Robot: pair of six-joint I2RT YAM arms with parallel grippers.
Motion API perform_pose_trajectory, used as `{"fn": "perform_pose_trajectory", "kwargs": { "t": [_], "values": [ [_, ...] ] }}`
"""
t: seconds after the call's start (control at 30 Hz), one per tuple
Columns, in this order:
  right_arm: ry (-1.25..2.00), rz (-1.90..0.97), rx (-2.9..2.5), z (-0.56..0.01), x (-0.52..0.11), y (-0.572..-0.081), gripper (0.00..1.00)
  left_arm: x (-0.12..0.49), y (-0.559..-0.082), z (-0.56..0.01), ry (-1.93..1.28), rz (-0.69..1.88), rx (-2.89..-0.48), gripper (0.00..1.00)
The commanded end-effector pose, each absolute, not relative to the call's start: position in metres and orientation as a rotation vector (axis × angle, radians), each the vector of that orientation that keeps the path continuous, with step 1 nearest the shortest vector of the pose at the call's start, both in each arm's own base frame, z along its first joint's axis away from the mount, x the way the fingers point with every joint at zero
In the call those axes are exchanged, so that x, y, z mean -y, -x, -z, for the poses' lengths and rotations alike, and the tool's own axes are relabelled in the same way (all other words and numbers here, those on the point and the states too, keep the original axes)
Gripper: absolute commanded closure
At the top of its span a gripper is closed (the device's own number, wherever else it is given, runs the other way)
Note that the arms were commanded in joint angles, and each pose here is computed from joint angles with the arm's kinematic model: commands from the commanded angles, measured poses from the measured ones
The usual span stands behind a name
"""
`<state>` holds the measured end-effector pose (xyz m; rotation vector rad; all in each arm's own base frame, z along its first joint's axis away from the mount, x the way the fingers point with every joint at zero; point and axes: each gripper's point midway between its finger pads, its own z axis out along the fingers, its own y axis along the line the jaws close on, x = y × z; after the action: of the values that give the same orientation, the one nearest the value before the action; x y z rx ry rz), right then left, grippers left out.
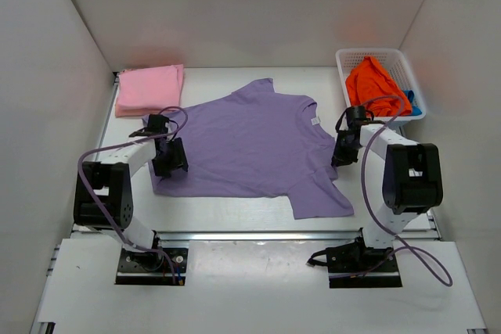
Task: Fold and stack the t-shirts
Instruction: Flatten out the tshirt
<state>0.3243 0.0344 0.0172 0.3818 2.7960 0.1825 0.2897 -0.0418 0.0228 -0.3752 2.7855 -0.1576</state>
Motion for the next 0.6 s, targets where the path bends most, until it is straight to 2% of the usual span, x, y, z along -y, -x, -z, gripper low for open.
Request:
{"fn": "perform_pose_trajectory", "kwargs": {
  "t": [0.0, 0.03, 0.07, 0.1, 0.27, 0.47, 0.5, 0.57],
  "values": [
    [-0.440, -0.118, -2.829, -0.005, -0.027, -0.304, 1.00, 0.047, -0.303, -0.028, 0.336, 0.178, -2.748, 0.44],
    [-0.446, -0.115, -2.807, -0.009, -0.025, -0.305, 1.00, 0.046, -0.301, -0.024, 0.335, 0.172, -2.762, 0.50],
    [-0.469, -0.103, -2.802, -0.009, -0.023, -0.300, 1.00, 0.048, -0.301, -0.023, 0.333, 0.184, -2.770, 0.63],
    [-0.490, -0.104, -2.803, -0.008, -0.023, -0.294, 1.00, 0.048, -0.303, -0.023, 0.327, 0.181, -2.773, 0.70],
    [-0.574, -0.152, -2.749, -0.022, -0.027, -0.268, 1.00, 0.047, -0.318, -0.021, 0.316, 0.144, -2.785, 0.86],
    [-0.595, -0.223, -2.741, -0.022, -0.044, -0.233, 1.00, 0.046, -0.364, -0.034, 0.263, 0.102, -2.764, 0.95],
    [-0.589, -0.254, -2.741, -0.023, -0.048, -0.229, 1.00, 0.046, -0.362, -0.034, 0.259, 0.095, -2.783, 0.95],
    [-0.584, -0.258, -2.741, -0.022, -0.049, -0.226, 1.00, 0.047, -0.367, -0.037, 0.243, 0.106, -2.779, 0.88]
  ]
}}
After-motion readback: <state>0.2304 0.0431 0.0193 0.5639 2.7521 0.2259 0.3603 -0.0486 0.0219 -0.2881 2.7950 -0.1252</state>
